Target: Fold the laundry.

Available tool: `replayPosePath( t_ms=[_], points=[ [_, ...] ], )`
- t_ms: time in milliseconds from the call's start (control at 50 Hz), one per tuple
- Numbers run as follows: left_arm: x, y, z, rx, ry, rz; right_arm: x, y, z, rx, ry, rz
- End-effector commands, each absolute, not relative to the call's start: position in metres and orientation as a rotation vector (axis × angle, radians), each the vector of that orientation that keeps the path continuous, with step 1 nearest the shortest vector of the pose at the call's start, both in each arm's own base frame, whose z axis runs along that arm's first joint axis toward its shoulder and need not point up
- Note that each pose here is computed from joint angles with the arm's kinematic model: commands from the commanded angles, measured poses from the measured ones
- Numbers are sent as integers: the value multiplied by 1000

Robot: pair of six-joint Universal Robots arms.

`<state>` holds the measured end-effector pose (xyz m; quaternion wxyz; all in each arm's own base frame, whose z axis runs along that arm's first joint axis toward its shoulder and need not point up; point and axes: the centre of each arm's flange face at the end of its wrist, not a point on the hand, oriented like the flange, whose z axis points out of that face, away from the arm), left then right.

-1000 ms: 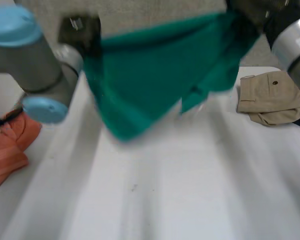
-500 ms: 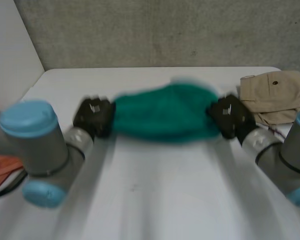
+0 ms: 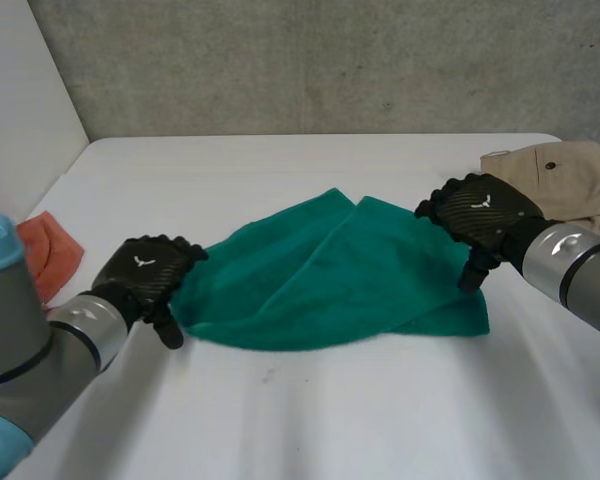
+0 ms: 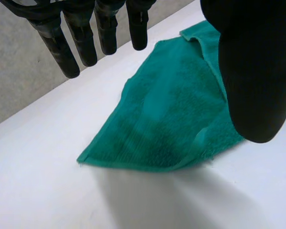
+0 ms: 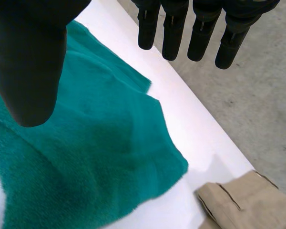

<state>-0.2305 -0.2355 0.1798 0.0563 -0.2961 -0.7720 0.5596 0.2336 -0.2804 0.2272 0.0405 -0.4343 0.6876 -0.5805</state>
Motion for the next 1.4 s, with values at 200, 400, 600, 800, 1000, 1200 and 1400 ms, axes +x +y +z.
replayPosePath(
  t_ms=[200,400,600,800,1000,1200,1400],
  points=[
    [-213,-267,145,-876,-2321,1446,254,-273,201,-1416,2152,-1608],
    [-224,-268,125,-898,-2352,1333,250,-279,192,-1362,2180,-1676],
    [-232,-272,115,-922,-2378,1365,247,-283,192,-1344,2194,-1681],
    [-230,-276,151,-866,-2355,1558,255,-296,203,-1354,2134,-1769],
    [-234,-250,217,-844,-2197,1772,299,-333,221,-1493,1809,-1864],
    [-236,-180,256,-1022,-2028,1835,343,-357,174,-1737,1644,-1749],
    [-229,-165,276,-1022,-1944,1945,369,-341,116,-1996,1505,-1732]
  ],
)
